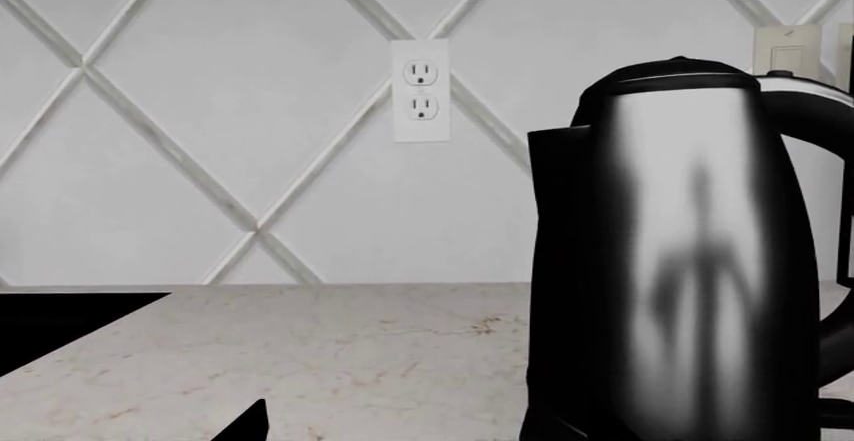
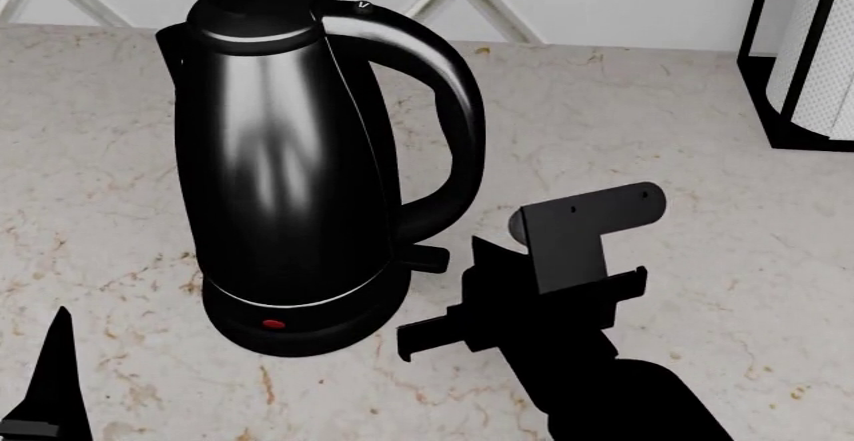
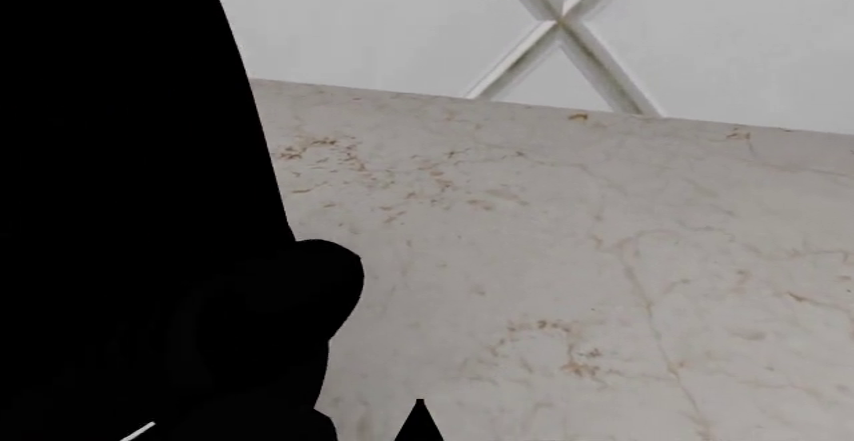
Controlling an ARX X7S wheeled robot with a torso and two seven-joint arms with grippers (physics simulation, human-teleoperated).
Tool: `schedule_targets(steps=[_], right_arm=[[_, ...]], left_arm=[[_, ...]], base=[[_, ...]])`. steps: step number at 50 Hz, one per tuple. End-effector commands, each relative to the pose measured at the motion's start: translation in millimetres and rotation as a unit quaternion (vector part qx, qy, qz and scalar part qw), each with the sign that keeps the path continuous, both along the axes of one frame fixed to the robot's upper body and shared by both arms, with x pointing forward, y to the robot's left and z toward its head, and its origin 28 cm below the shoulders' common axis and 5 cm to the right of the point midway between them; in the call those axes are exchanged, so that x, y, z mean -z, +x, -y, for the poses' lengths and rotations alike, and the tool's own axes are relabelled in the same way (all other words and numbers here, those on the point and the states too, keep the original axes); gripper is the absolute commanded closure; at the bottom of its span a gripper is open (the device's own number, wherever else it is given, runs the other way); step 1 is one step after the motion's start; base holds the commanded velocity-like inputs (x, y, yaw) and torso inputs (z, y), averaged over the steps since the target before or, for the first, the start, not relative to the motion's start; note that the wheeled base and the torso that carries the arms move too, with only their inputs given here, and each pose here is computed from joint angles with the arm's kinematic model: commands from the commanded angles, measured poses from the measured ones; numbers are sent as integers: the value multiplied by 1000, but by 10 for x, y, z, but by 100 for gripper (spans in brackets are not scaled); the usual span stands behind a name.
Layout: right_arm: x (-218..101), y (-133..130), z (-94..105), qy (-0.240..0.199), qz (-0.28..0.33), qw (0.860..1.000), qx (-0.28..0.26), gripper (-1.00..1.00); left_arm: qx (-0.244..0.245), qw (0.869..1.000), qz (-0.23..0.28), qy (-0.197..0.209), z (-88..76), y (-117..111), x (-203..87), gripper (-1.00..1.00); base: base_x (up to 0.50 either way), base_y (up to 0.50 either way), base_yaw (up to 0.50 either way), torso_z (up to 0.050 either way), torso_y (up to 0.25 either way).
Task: Press down the lever to turn on the electric kettle.
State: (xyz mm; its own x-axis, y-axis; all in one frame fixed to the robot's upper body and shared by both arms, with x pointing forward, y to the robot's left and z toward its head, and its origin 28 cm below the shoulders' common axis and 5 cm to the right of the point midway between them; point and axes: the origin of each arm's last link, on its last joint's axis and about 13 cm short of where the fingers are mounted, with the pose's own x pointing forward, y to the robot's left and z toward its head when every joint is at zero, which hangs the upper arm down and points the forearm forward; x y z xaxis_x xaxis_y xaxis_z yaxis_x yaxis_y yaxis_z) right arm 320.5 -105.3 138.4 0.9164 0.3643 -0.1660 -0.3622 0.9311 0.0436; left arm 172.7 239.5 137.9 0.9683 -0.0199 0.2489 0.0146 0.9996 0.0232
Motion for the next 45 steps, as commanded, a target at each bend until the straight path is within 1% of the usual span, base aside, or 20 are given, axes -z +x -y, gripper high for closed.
schedule_targets(steps=[1,22,32,37,43,45], right_arm=[[-6,-55,-49,13,10,1000,-21,100],[-21,-90,-110,16,20,999,-42,100],[-3,-116,-165,9,22,998,-58,100],[72,-117,-189,-8,11,998,-65,100],[307,-104,-220,-41,-24,997,-67,100],[433,-82,-236,-53,-41,996,-64,100]], left_arm=[[0,1000,-1,-1,2,0,15,-100],[2,1000,-3,-3,-4,11,36,-100],[2,1000,-3,-4,-7,8,45,-100],[1,1000,-2,-4,-13,-2,39,-100],[3,1000,-2,-8,-20,-2,52,-100],[3,1000,-2,-8,-18,-10,45,-100]], base=[[0,0,0,0,0],[1,0,0,0,0],[0,0,0,0,0],[0,1,1,0,0],[2,3,4,0,0],[8,5,8,0,0]])
